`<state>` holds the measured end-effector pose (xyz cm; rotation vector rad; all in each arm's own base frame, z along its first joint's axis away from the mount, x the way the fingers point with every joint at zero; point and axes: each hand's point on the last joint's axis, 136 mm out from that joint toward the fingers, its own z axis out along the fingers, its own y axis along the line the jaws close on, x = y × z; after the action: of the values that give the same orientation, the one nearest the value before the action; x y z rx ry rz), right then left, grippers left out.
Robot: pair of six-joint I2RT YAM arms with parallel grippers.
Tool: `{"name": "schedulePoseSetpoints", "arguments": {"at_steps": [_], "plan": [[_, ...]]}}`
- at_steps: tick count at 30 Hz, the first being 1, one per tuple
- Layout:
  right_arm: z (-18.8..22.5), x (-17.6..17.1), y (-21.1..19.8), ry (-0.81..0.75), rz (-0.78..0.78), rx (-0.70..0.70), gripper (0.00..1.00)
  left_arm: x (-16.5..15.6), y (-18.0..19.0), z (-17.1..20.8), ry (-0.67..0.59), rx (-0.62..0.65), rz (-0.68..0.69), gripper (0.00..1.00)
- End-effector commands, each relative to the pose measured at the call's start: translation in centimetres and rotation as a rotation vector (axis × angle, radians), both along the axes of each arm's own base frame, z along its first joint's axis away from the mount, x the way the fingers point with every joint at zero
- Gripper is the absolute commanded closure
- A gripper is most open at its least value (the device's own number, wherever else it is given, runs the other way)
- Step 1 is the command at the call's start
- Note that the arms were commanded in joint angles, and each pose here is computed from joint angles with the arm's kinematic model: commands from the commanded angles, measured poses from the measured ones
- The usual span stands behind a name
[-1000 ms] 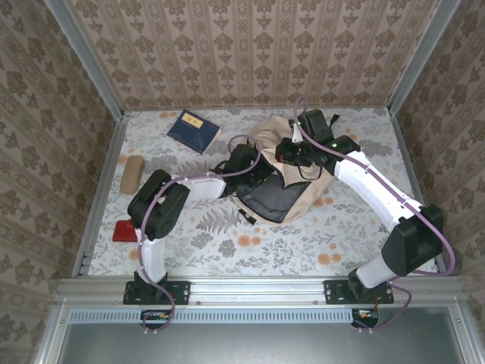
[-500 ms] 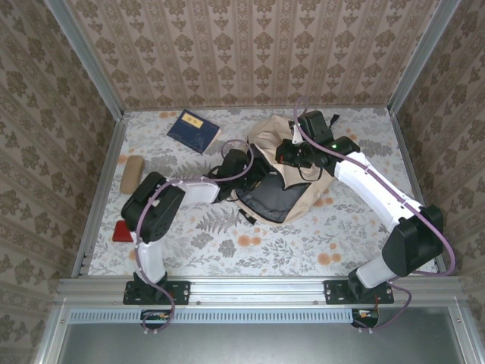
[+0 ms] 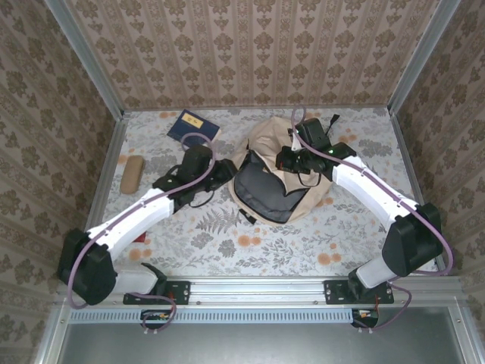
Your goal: Pack books, pencil case, and school supplies into a backpack
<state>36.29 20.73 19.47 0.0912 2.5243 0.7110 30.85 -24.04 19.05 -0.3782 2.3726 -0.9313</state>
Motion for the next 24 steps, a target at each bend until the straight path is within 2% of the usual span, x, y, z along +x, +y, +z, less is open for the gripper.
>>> {"name": "schedulePoseSetpoints", "arguments": {"at_steps": [1, 5, 14, 19, 24], "plan": [[-0.5, -0.4, 0.0, 0.010, -0.005, 0.018, 0.94, -0.4, 4.7, -2.9, 0.063, 0.176, 0.033, 0.62], [-2.2, -1.4, -0.1, 0.053, -0.001, 0.020, 0.94, 3.0, 6.9, -2.7, 0.048, 0.213, 0.027, 0.58], [-3.9, -2.8, -0.4, 0.103, -0.018, 0.040, 0.94, 14.2, 9.3, -6.1, 0.051, 0.288, 0.058, 0.38], [-3.6, -3.2, -0.4, 0.102, -0.017, 0.037, 0.94, 19.5, 9.1, -8.7, 0.034, 0.303, 0.038, 0.31], [-4.2, -3.9, -0.4, 0.118, -0.017, 0.043, 0.94, 22.7, 8.7, -10.2, 0.045, 0.298, 0.020, 0.28]]}}
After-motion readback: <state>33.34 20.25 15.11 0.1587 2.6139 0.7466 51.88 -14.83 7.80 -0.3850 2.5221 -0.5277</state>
